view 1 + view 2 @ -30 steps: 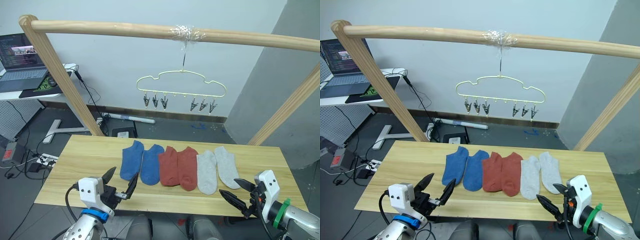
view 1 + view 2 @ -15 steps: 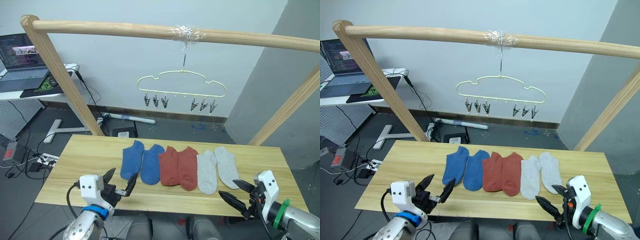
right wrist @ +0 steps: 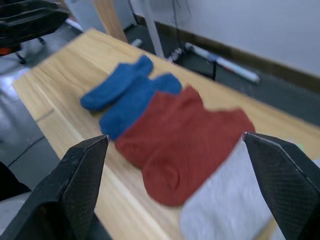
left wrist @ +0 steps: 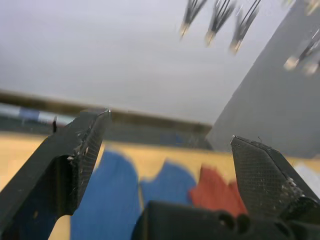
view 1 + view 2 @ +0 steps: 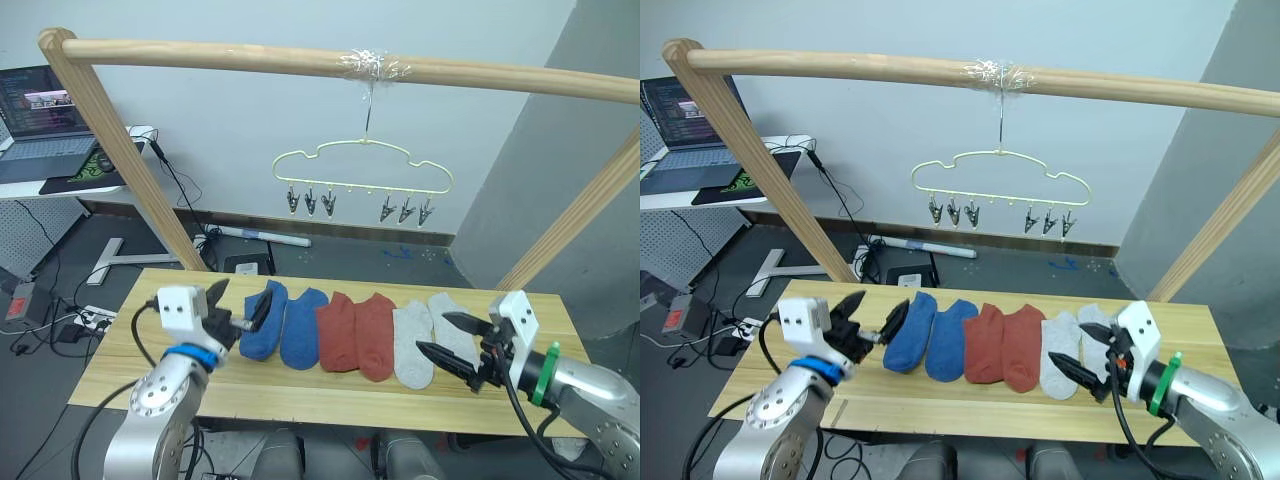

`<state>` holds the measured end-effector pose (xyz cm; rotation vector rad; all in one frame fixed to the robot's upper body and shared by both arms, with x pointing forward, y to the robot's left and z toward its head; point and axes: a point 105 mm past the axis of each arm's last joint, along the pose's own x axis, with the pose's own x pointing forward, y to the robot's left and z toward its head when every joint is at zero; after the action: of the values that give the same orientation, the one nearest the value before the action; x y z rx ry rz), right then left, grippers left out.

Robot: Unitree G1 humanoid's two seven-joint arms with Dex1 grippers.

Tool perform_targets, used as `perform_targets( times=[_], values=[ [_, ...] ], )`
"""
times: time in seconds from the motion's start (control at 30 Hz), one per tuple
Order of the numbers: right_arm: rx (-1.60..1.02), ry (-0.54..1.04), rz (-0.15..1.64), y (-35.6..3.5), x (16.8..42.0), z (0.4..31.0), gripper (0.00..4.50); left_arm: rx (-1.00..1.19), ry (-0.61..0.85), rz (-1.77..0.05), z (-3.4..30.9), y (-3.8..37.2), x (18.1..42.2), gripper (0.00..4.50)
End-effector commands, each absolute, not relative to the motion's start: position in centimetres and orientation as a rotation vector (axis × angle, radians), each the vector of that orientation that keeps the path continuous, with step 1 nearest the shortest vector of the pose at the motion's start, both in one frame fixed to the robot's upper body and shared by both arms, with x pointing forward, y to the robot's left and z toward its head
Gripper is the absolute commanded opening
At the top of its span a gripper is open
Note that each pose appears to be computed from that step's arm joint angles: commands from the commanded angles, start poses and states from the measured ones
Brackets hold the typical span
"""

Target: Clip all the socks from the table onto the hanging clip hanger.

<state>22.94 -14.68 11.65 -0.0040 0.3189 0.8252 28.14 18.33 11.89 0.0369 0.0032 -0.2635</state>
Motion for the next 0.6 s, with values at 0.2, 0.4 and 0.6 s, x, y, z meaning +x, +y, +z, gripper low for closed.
perform_targets(
  times=[0.2,0.4,0.6],
  values=[
    [-0.087,0.194,0.928,-12.6,24.8,15.9,4.5,0.087,-0.079,-0.26,14.7,17.0,32.0,4.45],
    [-0.123,0.137,0.965,-11.5,25.8,18.1,4.5,0.097,-0.093,-0.281,14.7,15.7,33.7,3.04],
    [-0.148,0.084,0.98,-10.4,26.6,20.0,4.5,0.092,-0.13,-0.263,16.1,15.2,35.5,3.04]
  ],
)
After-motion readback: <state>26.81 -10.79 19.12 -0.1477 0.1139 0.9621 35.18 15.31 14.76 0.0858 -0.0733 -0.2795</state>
